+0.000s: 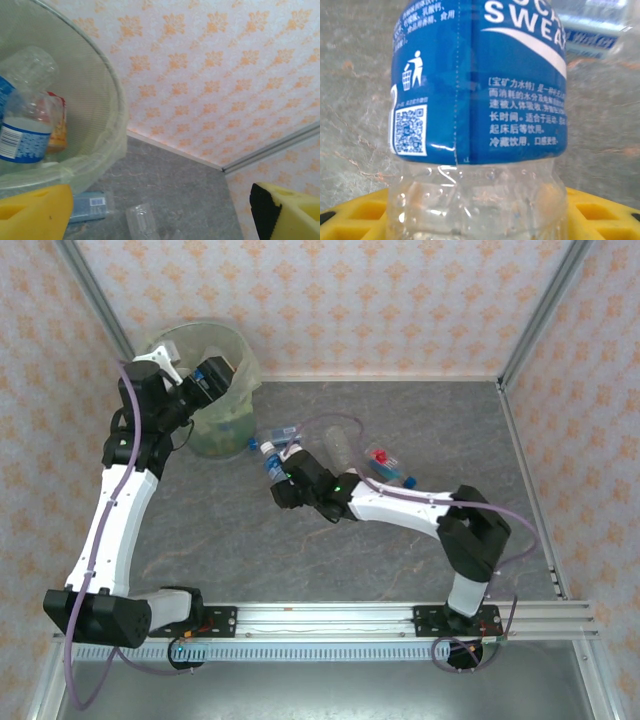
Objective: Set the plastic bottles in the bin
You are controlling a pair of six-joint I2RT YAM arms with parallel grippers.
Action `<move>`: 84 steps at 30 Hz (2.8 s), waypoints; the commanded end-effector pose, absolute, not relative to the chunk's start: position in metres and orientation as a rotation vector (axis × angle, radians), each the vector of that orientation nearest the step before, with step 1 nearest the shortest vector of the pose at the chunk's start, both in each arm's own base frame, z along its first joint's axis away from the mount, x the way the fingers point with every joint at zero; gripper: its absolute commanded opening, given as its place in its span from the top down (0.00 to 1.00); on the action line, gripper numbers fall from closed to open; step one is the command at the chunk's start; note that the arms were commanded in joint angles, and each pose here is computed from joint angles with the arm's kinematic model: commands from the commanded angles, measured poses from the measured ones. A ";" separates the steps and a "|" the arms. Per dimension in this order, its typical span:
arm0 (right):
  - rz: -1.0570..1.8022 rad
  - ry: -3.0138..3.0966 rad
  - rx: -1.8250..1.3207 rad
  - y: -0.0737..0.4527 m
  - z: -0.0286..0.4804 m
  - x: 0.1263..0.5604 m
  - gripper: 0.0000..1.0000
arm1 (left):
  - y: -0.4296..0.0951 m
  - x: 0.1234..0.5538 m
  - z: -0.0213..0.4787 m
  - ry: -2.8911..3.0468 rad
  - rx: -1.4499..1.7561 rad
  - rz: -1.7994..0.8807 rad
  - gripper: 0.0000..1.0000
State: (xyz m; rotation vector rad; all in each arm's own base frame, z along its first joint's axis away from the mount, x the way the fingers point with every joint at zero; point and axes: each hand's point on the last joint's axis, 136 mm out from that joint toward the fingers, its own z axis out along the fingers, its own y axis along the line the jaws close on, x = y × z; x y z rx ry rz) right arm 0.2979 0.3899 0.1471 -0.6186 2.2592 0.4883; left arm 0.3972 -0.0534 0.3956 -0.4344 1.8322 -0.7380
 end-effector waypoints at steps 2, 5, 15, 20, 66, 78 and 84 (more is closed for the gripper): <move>0.456 2.151 -0.430 0.362 0.199 0.310 0.44 | -0.078 0.399 0.419 1.775 -0.385 -0.867 0.09; 0.438 2.098 -0.364 0.344 0.224 0.311 0.44 | -0.097 0.399 0.417 1.776 -0.369 -0.943 0.10; 0.417 1.978 -0.303 0.305 0.278 0.311 0.44 | -0.179 0.398 0.395 1.837 -0.314 -1.169 0.20; 0.423 1.950 -0.332 0.297 0.290 0.306 0.44 | -0.220 0.397 0.383 1.887 -0.275 -1.247 0.24; 0.493 1.923 -0.422 0.272 0.303 0.292 0.22 | -0.271 0.408 0.389 2.001 -0.102 -1.174 0.81; 0.455 1.888 -0.320 0.252 0.318 0.295 0.00 | -0.162 0.436 0.447 1.795 -0.306 -1.003 0.82; 0.450 1.882 -0.299 0.248 0.320 0.296 0.00 | -0.075 0.441 0.485 1.648 -0.441 -0.777 0.82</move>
